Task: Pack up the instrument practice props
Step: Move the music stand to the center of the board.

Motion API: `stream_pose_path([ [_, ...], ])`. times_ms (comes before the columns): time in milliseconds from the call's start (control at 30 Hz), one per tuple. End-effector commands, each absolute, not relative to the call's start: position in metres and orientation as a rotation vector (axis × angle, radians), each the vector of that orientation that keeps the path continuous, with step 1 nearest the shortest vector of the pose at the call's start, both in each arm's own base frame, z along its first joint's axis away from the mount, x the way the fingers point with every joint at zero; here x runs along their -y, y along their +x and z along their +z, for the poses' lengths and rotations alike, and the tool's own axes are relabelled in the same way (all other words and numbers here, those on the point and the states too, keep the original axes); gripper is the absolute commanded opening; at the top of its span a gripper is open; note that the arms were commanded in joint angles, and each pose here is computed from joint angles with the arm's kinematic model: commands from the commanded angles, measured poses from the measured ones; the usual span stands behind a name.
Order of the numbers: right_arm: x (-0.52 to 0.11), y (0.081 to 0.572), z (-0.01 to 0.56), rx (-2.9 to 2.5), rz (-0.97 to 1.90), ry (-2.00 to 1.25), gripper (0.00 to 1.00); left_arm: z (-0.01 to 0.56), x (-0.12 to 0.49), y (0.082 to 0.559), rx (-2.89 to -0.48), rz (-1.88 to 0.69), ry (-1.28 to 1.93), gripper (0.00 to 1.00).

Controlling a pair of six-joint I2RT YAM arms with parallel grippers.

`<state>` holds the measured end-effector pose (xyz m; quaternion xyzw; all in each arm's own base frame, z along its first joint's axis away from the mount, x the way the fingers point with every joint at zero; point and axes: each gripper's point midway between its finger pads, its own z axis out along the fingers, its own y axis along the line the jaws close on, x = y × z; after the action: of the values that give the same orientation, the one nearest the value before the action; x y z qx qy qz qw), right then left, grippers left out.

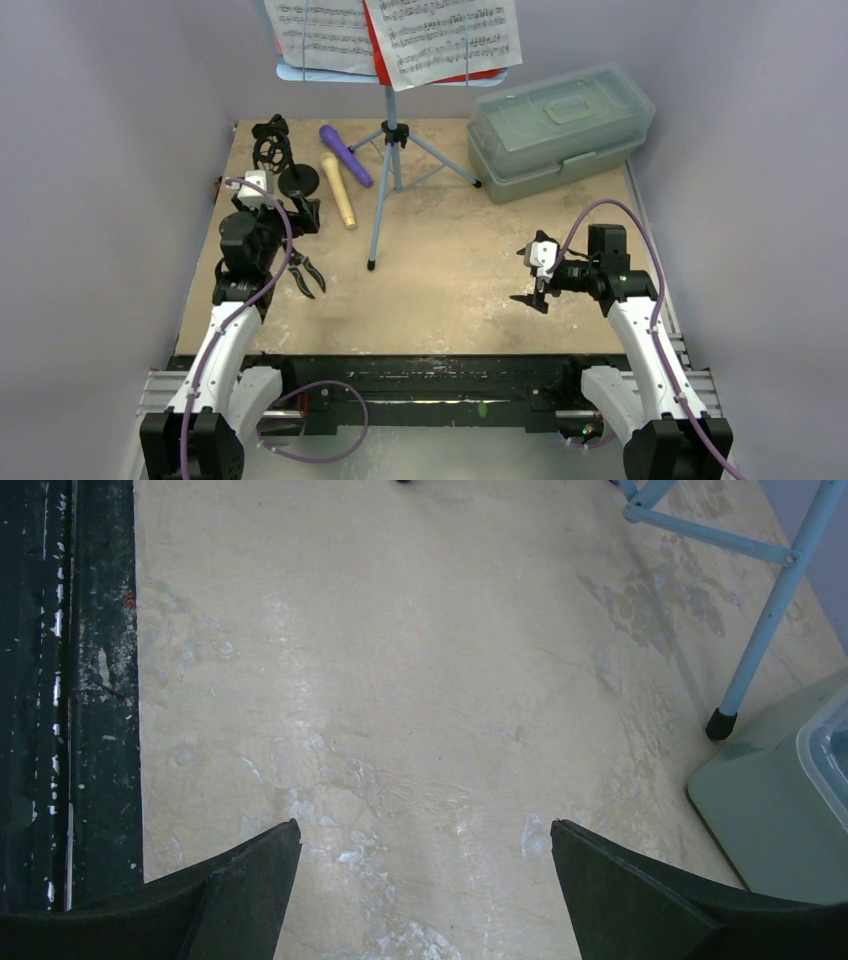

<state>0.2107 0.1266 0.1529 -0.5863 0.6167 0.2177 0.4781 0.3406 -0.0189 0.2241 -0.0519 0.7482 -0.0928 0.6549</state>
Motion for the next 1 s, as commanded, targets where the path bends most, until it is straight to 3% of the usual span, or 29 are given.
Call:
stream_pose_path([
  [0, -0.129, 0.209, 0.158, -1.472, 0.538, -1.440, 0.99, 0.256, 0.068, 0.334, -1.604, -0.490, 0.037, 0.88],
  [367, -0.129, 0.209, 0.157, -1.475, 0.544, -1.441, 0.99, 0.245, 0.130, 0.335, -1.663, -0.932, 0.130, 0.88],
  [700, -0.129, 0.210, 0.154, -1.486, 0.555, -1.441, 0.99, 0.224, 0.133, 0.360, -1.772, -0.515, -0.017, 0.88],
  [967, -0.129, 0.210, 0.152, -1.493, 0.556, -1.441, 0.99, 0.230, 0.154, 0.374, -1.774, -0.445, -0.096, 0.90],
])
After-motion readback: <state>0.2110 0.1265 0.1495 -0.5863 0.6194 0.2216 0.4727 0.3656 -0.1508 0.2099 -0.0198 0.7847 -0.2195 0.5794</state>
